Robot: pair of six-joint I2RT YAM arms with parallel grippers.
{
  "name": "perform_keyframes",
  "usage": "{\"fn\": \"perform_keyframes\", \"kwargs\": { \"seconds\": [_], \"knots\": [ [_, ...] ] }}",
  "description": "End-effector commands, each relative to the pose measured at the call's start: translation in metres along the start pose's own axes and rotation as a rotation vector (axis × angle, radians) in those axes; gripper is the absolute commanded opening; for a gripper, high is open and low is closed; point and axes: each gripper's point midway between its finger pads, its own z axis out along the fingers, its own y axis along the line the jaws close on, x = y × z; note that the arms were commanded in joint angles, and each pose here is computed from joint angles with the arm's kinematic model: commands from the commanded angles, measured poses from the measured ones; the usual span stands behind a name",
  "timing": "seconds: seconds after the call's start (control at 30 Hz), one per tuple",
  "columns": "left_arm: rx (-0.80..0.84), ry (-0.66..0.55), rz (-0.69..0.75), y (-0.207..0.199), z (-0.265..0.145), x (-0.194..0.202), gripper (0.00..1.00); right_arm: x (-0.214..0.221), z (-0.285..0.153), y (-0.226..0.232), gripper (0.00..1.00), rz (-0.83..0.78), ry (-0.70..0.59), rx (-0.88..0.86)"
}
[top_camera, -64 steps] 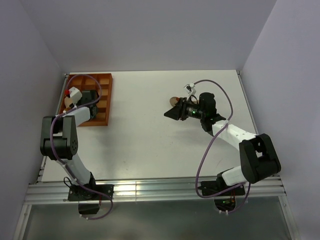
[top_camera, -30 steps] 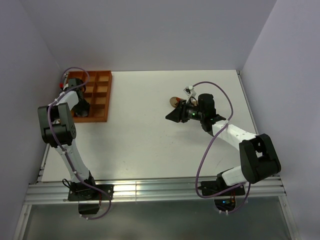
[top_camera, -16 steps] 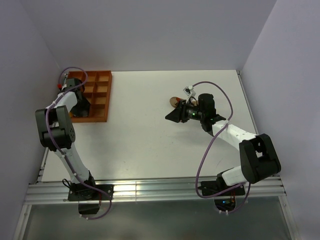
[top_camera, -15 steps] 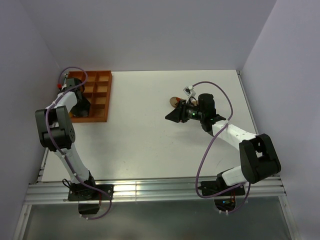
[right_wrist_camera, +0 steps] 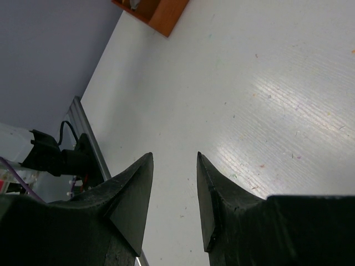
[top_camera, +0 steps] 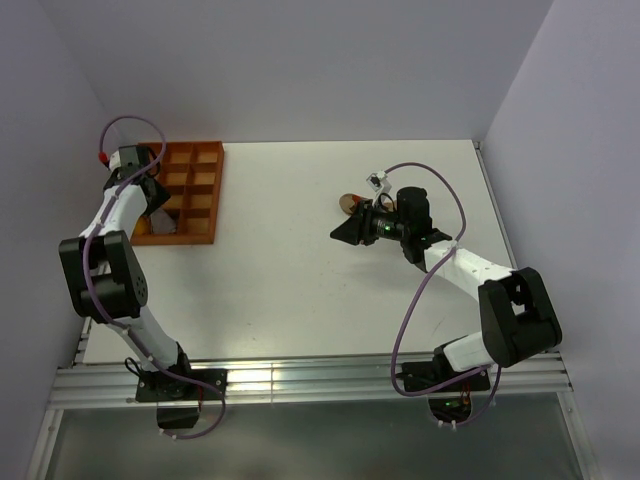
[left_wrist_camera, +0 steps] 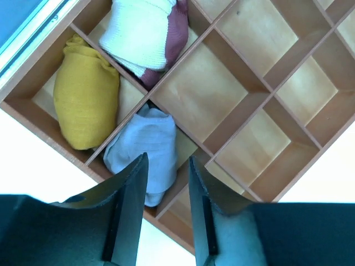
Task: Roll the socks
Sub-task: Place the sock in the storage box.
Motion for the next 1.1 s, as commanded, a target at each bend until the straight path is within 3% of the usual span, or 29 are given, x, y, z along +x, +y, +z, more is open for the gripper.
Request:
{"fn": "perform_keyframes", "kwargs": {
  "seconds": [0.0, 0.13, 0.23, 0.57, 1.07],
  "knots": [
    [0.003, -0.062, -0.009, -0.003, 0.004, -0.013, 0.40, -0.010, 0.000, 0.012, 0.45, -0.038, -0.029, -0.045],
    [-0.001, -0.049, -0.009, -0.001, 0.020, -0.008, 0.30, -0.010, 0.000, 0.013, 0.45, -0.039, -0.029, -0.046],
    [-0.002, -0.050, -0.009, 0.001, 0.026, -0.007, 0.28, -0.009, 0.000, 0.012, 0.45, -0.037, -0.026, -0.048],
    [-0.065, -0.036, -0.018, 0.023, 0.048, 0.006, 0.25, -0.006, 0.002, 0.011, 0.45, -0.028, -0.014, -0.056],
    [-0.142, 0.120, 0.021, 0.046, 0.079, 0.056, 0.24, -0.006, 0.003, 0.012, 0.44, -0.026, -0.010, -0.067]
  ]
}}
